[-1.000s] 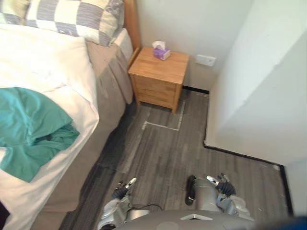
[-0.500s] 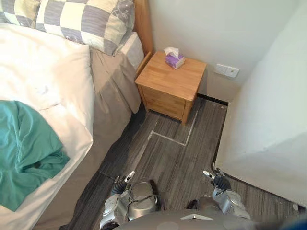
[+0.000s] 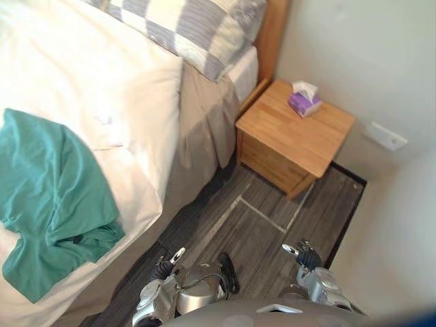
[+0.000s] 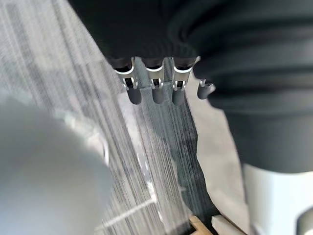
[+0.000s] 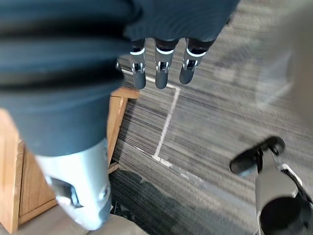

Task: Tidy the bed and pick cloth on bed and put in laundry

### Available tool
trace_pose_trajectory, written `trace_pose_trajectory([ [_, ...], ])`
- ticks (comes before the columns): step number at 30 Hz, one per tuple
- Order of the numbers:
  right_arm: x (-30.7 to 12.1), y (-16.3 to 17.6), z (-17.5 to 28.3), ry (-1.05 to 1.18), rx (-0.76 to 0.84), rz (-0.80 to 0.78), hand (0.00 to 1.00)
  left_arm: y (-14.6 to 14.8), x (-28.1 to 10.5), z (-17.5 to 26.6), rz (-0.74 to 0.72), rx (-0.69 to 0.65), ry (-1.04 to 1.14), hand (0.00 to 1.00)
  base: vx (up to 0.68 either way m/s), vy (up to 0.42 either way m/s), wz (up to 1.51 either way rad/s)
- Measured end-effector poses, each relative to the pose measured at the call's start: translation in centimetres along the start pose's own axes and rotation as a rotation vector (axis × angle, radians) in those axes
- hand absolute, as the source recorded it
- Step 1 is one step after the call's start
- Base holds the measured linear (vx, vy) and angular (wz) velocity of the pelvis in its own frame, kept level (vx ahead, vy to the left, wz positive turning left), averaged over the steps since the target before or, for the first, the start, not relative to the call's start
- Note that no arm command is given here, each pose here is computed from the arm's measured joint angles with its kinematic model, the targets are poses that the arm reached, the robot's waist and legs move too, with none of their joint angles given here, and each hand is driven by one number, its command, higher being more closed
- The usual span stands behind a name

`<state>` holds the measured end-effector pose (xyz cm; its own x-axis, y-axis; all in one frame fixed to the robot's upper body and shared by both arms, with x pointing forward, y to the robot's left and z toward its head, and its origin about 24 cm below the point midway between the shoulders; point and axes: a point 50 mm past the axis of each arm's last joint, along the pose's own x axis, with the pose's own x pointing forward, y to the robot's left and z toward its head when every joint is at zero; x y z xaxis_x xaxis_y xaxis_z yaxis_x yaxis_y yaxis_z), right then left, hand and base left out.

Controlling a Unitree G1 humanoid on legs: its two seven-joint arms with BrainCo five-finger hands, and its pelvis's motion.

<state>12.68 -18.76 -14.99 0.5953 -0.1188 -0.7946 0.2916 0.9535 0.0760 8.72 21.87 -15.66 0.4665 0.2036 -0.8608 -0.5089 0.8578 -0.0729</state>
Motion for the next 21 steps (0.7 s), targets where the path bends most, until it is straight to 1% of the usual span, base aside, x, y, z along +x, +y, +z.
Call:
trace_pose_trajectory([
  [3,0.0,0.2,0.5,-0.038,-0.020,0.026,0.00,0.6,-0.1,-0.5,0.020,-0.009,0.016,0.00,0.19,-0.118,0.66],
  [6,0.2,0.8,1.4,-0.087,0.001,0.059,0.00,0.0,0.1,0.3,0.004,-0.006,-0.005,0.00,0.20,-0.236,0.80],
  [10,0.2,1.2,1.5,-0.102,0.060,0.079,0.00,-1.0,0.6,2.3,-0.027,0.013,-0.072,0.00,0.26,-0.400,1.03],
  [12,0.1,1.1,1.7,-0.122,0.085,0.071,0.00,-1.8,0.7,2.8,-0.045,-0.006,-0.094,0.00,0.24,-0.381,0.66],
  [14,0.2,0.7,3.2,-0.196,0.127,0.045,0.00,-3.4,0.7,2.6,-0.082,-0.034,-0.101,0.00,0.30,-0.352,0.42],
  [16,0.1,0.6,3.4,-0.222,0.147,0.031,0.00,-3.7,0.7,2.5,-0.087,-0.049,-0.102,0.00,0.28,-0.300,0.50],
  [21,-0.3,0.5,2.8,-0.223,0.072,-0.006,0.00,-3.7,0.5,3.4,-0.077,-0.153,-0.185,0.00,0.22,-0.233,0.62],
])
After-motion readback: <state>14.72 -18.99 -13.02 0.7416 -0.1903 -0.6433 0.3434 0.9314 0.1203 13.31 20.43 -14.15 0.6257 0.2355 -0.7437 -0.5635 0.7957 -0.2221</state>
